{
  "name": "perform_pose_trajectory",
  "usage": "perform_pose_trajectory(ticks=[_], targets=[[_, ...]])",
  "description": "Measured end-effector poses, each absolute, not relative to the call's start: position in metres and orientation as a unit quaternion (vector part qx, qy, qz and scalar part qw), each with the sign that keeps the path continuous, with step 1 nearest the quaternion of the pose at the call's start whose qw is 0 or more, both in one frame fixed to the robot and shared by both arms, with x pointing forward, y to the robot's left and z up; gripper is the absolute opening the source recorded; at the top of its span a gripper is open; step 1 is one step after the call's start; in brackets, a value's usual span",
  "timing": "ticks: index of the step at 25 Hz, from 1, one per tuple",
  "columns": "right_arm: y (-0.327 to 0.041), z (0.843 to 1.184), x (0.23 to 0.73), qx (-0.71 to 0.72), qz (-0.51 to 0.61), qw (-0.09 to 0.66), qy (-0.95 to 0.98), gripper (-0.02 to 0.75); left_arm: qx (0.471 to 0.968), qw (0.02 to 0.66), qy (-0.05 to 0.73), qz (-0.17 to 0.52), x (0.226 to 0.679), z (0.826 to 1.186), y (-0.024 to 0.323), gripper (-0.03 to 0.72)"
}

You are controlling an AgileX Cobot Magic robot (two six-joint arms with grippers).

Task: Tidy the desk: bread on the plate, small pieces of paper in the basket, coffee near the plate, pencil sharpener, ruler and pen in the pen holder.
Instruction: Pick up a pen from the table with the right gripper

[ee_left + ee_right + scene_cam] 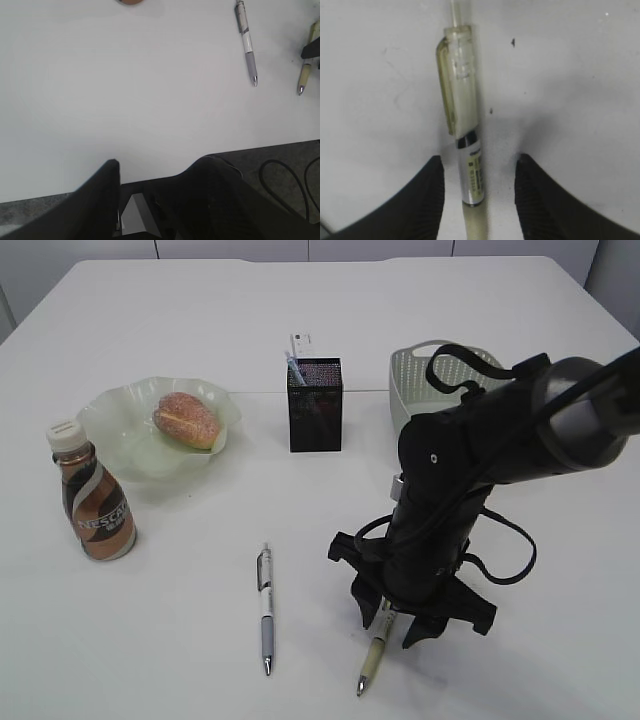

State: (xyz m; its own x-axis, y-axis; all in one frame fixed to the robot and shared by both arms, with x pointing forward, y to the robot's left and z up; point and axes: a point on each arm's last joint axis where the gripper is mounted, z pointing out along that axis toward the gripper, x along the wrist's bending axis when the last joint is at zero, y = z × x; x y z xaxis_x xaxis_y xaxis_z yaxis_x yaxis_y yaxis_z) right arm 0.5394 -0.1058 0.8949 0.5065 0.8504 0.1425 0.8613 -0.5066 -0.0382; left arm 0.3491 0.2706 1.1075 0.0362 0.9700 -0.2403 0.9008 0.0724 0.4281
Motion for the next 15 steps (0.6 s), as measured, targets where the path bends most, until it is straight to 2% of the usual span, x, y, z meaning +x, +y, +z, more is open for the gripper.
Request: perform_pose_trajectory(ticks=[15], targets=[[-0.1059, 0.8914, 0.5385, -0.867, -0.043, 0.054, -0.494, 0.344, 0.677, 0.244, 0.691, 0.071, 0.3491, 1.1075, 0.2706, 0.416]])
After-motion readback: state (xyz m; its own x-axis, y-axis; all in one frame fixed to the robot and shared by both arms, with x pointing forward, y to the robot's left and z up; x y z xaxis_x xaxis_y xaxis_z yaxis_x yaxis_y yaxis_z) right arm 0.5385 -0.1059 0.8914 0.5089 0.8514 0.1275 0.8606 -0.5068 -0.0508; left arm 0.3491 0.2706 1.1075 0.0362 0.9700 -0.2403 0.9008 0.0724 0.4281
